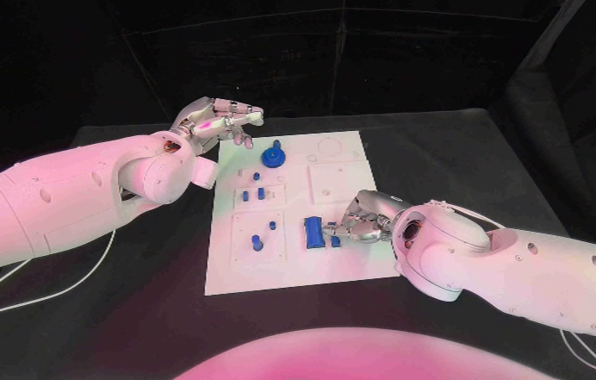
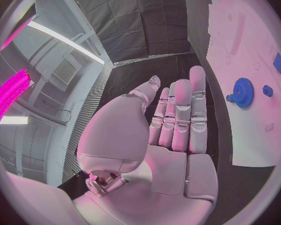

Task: Assemble the parts on the task board

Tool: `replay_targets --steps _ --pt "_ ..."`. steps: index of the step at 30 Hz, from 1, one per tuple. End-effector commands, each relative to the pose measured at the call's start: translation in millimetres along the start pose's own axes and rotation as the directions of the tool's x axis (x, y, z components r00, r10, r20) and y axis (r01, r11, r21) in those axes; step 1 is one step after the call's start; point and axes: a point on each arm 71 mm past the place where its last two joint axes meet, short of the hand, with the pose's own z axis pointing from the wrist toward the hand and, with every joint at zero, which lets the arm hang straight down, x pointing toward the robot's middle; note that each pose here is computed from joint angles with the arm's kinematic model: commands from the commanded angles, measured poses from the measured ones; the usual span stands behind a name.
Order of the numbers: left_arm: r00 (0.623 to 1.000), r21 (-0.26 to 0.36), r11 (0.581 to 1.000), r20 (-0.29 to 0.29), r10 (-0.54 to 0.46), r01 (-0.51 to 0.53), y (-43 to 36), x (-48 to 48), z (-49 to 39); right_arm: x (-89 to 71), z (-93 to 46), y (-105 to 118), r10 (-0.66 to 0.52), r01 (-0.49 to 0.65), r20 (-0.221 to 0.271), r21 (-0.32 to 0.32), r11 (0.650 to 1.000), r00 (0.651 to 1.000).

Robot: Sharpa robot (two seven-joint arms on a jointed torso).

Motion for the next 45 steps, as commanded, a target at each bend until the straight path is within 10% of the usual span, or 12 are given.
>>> replay_targets --steps 1,45 --pt "1.000 0.006 1.000 -0.009 -0.006 0.006 -1.5 0.7 0.3 -3.4 -1.6 1.4 -0.006 0.007 0.036 -0.024 1.000 0.999" --pt "1.000 0.001 1.000 -0.005 -0.004 0.004 -0.7 -0.8 1.0 -1.2 -0.5 -5.7 -0.070 0.069 -0.028 -0.044 0.997 0.997"
